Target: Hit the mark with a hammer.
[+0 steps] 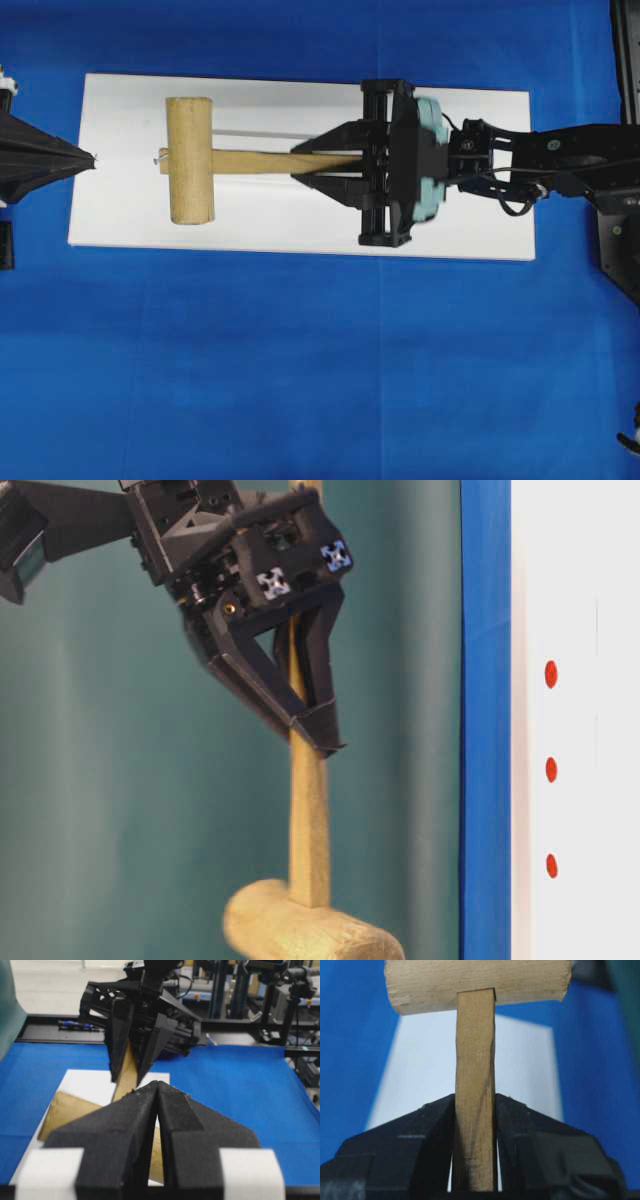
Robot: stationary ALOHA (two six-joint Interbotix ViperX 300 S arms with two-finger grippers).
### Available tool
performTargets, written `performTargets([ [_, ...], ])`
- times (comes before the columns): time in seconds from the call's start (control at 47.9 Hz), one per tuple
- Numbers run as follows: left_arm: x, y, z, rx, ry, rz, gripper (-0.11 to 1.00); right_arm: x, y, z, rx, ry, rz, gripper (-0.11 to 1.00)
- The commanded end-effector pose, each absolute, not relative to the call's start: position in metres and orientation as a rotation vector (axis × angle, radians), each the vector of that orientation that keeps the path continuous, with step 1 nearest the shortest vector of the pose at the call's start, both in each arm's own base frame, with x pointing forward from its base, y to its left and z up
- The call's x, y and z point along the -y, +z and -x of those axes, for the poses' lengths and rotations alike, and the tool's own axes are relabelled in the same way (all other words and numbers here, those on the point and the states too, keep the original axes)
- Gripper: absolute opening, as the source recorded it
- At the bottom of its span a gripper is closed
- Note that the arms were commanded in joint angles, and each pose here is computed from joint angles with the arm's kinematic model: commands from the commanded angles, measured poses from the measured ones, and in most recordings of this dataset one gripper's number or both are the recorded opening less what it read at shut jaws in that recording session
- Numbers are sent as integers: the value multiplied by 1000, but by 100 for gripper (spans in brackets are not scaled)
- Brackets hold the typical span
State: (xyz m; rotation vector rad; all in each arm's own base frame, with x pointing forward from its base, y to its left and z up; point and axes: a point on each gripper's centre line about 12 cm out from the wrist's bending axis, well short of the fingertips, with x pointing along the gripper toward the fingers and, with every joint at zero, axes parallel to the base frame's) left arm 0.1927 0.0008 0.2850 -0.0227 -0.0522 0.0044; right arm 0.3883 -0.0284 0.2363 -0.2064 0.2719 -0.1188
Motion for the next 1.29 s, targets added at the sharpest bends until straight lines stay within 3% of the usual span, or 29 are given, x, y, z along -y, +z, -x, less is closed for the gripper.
performTargets([
  [0.0, -1, 291, -193, 69, 3, 26, 0, 31, 261, -387, -182, -140, 293, 9],
  [0.48, -1, 293, -192, 80, 3, 26, 0, 36, 276, -388, -128, -175, 901, 9],
  [1.168, -5, 286, -194, 49, 23, 102, 1, 38, 284, -386, -89, -226, 941, 9],
  [1.272, -6, 287, -195, 49, 28, 103, 17, 37, 283, -386, -89, -223, 943, 9],
])
